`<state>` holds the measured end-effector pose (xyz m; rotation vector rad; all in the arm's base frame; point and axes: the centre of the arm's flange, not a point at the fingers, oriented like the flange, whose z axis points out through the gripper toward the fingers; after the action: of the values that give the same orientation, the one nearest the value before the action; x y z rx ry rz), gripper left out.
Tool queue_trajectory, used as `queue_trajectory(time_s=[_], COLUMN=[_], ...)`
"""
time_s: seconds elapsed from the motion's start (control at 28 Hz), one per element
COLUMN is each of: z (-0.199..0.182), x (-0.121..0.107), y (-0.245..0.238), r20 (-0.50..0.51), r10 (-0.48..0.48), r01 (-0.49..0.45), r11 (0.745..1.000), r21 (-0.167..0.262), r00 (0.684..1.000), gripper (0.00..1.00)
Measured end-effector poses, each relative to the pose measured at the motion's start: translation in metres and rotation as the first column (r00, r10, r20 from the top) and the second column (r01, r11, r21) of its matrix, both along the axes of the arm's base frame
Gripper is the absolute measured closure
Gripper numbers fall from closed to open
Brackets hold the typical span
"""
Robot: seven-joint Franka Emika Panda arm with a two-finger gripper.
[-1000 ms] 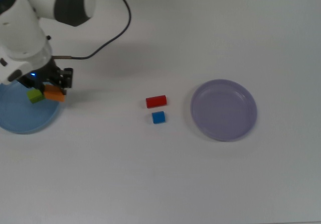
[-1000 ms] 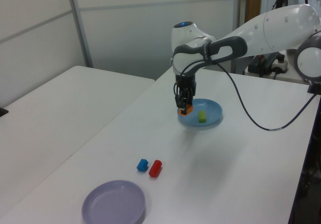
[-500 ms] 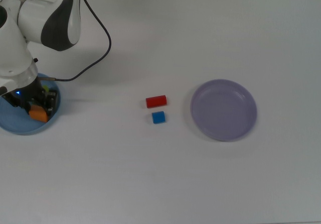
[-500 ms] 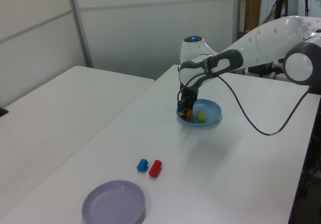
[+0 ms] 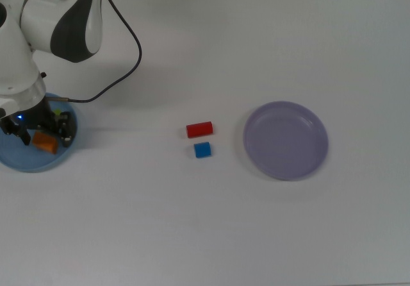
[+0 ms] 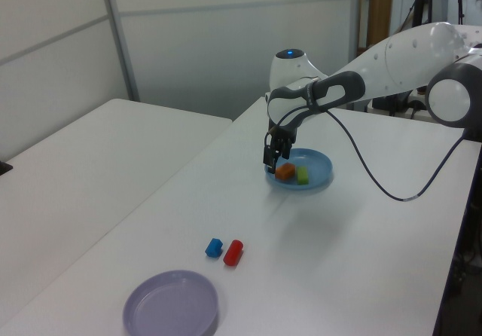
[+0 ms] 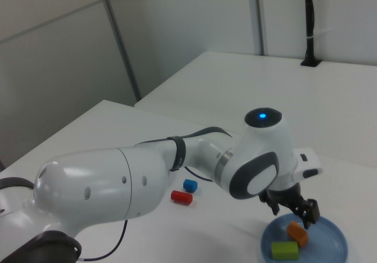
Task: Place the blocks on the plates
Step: 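Carry the orange block onto the light blue plate and release, then move the gripper to the blue block and grasp it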
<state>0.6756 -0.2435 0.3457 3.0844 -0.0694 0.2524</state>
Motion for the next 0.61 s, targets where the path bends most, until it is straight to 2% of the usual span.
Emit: queue_trajectory(time_s=[0.07,0.11,0.32,0.61], z=[0.004,0.007,0.027,0.028], x=[0.002,0.004,0.019,0.022], y=[0.009,0.016,0.092,0.222], r20=[-0.001,-0.001,-0.008,-0.109], r10=[0.001,-0.002,-0.020,0.063], r01=[-0.001,0.002,0.020,-0.053], r11=[1.000,1.000,0.999,0.994], r21=[0.012,0.019,0.049,0.098], r00=[1.000,1.000,1.000,0.992], gripper=[0.02,0.00,0.00,0.00])
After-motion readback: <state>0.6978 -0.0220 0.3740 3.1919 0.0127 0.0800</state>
